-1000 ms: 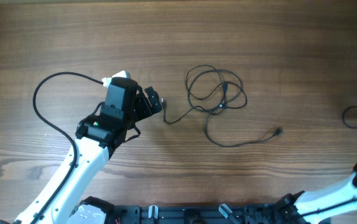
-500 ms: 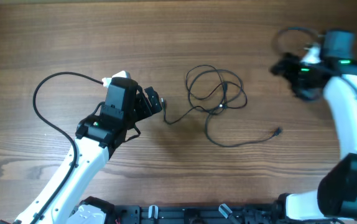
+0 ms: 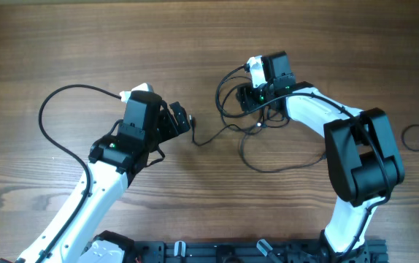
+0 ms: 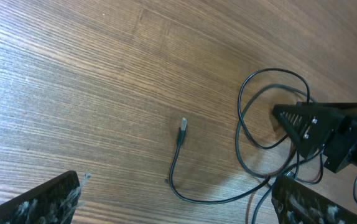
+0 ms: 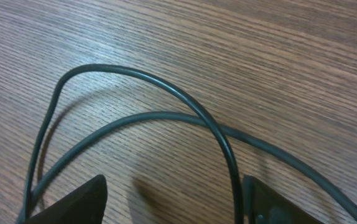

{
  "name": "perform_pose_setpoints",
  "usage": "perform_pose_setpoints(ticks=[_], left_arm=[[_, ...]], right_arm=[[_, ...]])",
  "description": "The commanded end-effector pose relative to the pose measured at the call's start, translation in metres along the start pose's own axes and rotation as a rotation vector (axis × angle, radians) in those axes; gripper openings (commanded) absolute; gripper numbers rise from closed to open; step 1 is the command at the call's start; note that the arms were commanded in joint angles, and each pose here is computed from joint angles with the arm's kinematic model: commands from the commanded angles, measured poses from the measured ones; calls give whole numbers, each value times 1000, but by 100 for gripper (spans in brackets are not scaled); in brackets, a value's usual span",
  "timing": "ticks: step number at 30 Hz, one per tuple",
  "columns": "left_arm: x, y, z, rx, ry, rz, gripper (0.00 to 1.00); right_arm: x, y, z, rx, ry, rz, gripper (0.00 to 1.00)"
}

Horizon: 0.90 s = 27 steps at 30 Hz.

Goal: Untangle cables

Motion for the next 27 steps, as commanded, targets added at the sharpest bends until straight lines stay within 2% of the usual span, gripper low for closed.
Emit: perform_pose_setpoints(ticks=[1, 3, 7, 10, 15, 17, 22, 27], left_arm=[[4, -3, 1, 0, -18, 10, 100], [4, -3, 1, -1, -18, 10, 100], [4, -3, 1, -1, -18, 10, 100], [4, -3, 1, 0, -18, 10, 100], [4, -3, 1, 0, -18, 10, 100], [4, -3, 1, -1, -18, 10, 100], [4, -3, 1, -1, -18, 10, 100], [4, -3, 1, -1, -18, 10, 100]], right_arm=[[-11, -1, -11, -9, 47, 116, 98], [-6, 0, -4, -3, 55, 267, 99], [20, 3, 14, -9, -13, 338, 100], [21, 3, 27, -7, 7, 436, 100], [-3, 10, 31, 95, 113, 417, 98], [-8, 15, 33, 189, 112, 385, 97], [6, -4, 24, 50, 56, 420, 92], [-14, 1, 23, 111, 145, 437, 85]])
Point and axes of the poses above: each gripper's point midway between its finger pads, its own z axis back along the fingers, its own y axis along the line the jaws close on, x = y × z, the point moved 6 cm from there along z, back along the fingers, and after that the axes turned 3 degrees about z, right-handed, at the moved point
